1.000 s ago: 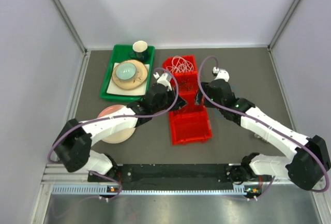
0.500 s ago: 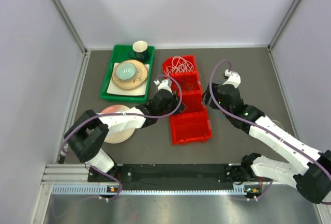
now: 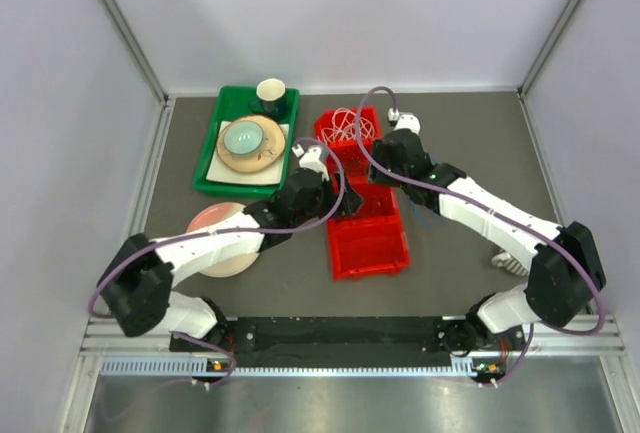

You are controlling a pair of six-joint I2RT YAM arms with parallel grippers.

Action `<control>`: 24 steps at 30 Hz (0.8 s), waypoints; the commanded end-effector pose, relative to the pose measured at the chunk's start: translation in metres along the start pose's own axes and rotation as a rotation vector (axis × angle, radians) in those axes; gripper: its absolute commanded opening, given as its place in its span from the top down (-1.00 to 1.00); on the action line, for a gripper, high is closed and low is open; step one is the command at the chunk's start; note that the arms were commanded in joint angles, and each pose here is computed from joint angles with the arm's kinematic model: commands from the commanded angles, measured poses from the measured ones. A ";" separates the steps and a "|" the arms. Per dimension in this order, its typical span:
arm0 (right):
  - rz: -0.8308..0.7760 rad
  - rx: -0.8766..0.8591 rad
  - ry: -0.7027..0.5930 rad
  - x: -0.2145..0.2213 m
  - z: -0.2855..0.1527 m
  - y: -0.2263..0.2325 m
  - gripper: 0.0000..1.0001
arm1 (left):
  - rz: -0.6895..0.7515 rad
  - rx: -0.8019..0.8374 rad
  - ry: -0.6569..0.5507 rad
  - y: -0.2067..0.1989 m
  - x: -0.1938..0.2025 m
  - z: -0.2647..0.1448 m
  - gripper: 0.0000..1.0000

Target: Untangle the cables

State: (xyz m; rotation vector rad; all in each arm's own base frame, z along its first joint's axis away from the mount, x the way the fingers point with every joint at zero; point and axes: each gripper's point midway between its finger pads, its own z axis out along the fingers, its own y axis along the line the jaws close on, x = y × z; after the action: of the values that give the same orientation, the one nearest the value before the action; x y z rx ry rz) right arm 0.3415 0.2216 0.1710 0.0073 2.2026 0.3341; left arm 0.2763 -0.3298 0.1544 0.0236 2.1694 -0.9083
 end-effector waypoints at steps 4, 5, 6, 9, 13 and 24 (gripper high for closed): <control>0.030 -0.143 0.020 -0.016 0.016 0.045 0.14 | 0.050 -0.092 -0.183 0.022 -0.036 -0.039 -0.46; 0.045 -0.147 0.039 -0.009 0.019 0.045 0.15 | 0.043 -0.112 -0.199 0.026 -0.040 -0.042 -0.47; 0.052 -0.147 0.052 -0.002 0.021 0.044 0.17 | 0.033 -0.139 -0.198 0.032 -0.041 -0.043 -0.48; 0.069 -0.134 0.109 0.027 0.026 0.035 0.27 | 0.007 -0.168 -0.222 0.040 -0.047 -0.047 -0.52; 0.064 -0.096 0.167 0.059 0.032 0.019 0.36 | -0.004 -0.191 -0.234 0.049 -0.049 -0.050 -0.55; 0.038 -0.124 0.065 0.018 0.002 0.023 -0.02 | -0.019 -0.190 -0.241 0.054 -0.057 -0.052 -0.57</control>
State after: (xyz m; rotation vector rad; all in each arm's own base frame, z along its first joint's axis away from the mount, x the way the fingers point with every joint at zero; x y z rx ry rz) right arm 0.3181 0.2435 0.1010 -0.0314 2.3994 0.4448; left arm 0.2955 -0.2478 0.1692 -0.1653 2.0674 -0.6530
